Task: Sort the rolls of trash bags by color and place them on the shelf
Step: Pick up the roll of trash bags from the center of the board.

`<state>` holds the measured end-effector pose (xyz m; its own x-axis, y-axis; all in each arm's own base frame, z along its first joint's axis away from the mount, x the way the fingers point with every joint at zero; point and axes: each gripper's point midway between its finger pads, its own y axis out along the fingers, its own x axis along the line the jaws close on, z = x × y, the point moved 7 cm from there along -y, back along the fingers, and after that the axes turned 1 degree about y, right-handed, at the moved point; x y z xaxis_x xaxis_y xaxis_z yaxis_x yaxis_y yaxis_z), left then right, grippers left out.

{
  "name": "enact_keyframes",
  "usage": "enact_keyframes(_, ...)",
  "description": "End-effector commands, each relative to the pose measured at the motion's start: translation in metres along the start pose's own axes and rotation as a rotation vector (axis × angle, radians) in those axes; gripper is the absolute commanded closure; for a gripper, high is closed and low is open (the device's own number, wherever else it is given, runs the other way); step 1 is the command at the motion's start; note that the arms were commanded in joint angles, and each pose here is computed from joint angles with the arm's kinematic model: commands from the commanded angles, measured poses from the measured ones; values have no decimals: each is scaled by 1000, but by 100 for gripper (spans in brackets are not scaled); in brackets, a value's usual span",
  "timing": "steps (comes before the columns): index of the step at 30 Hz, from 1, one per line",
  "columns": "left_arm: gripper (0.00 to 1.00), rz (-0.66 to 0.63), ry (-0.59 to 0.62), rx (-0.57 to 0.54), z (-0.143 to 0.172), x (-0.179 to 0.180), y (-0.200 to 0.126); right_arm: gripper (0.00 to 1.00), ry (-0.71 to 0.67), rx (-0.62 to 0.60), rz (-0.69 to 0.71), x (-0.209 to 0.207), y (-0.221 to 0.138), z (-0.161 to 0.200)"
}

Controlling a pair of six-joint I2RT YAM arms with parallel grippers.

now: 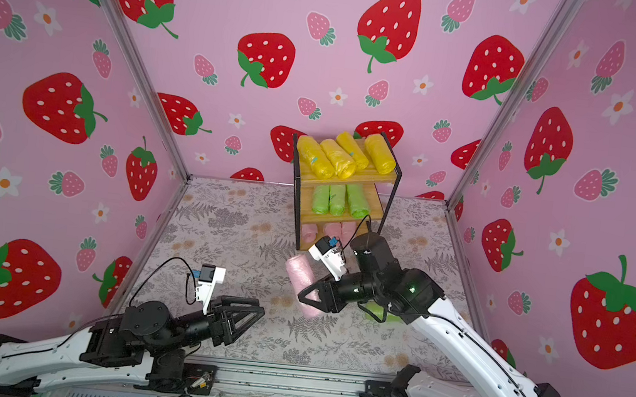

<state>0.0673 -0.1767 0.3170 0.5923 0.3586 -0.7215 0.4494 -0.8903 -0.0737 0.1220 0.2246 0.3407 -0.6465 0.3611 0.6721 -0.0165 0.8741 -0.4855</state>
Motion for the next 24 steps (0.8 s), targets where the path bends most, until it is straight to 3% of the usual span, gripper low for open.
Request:
enact_keyframes(1,21,111,102,-11,-15,-30,7,100,160,24,-131,9,9,-2)
enact_keyframes(4,21,139,124,-10,-17,-40,19,100,174,83,-139,14,19,8)
enact_keyframes(10,21,147,143,-27,-22,-48,29,100,158,31,-169,28,14,10)
enact_keyframes(16,21,104,141,-66,-26,-42,25,100,137,38,-223,43,10,15)
enact_keyframes(24,19,3,73,-107,-30,-24,24,100,119,143,-219,50,30,26)
